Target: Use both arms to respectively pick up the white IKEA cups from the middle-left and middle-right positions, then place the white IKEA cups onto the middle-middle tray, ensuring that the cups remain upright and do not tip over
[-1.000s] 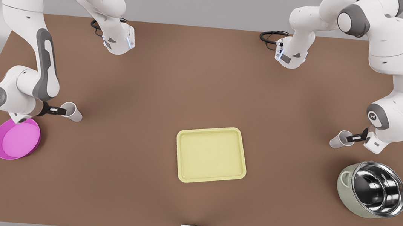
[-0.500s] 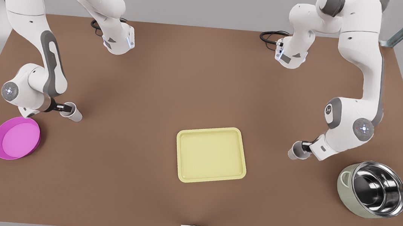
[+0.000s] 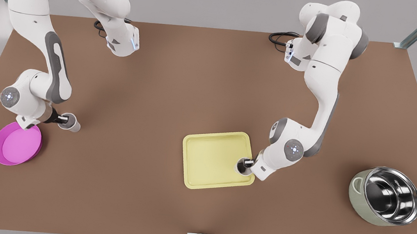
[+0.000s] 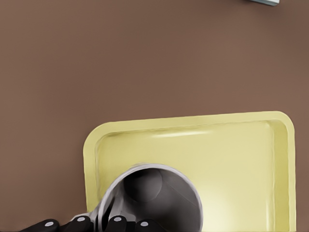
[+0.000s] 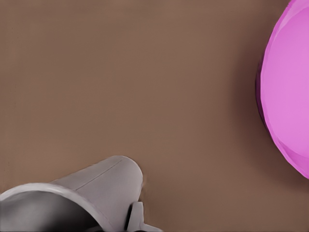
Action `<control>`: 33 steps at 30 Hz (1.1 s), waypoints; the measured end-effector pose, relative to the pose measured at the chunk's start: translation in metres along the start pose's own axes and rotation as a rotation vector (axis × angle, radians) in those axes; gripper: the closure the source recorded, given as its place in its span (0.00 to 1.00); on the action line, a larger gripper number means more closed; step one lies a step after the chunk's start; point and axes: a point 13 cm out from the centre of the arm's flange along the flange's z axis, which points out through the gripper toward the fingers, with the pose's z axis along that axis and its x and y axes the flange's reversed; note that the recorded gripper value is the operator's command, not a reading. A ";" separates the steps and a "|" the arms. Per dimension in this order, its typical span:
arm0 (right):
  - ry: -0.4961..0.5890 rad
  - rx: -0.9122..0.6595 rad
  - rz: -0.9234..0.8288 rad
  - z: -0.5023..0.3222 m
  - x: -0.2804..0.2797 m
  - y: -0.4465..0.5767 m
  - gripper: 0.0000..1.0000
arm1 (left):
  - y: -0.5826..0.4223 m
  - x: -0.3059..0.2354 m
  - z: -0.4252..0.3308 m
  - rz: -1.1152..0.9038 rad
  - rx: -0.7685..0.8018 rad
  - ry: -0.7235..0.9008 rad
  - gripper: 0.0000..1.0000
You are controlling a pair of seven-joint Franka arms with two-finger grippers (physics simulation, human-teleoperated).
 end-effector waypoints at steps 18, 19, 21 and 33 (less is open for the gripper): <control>-0.165 -0.210 -0.470 -0.058 -0.095 0.544 0.79 | -0.006 -0.008 -0.028 -0.229 0.034 -0.073 0.00; -0.160 -0.234 -0.460 -0.051 -0.096 0.563 0.79 | 0.003 -0.016 -0.077 -0.247 0.036 -0.100 0.00; -0.143 -0.267 -0.438 -0.035 -0.093 0.593 0.79 | 0.032 -0.037 -0.211 -0.281 0.023 -0.186 0.00; -0.038 -0.260 -0.292 0.038 -0.062 0.641 0.38 | 0.176 0.069 -0.351 -0.193 -0.304 0.045 0.00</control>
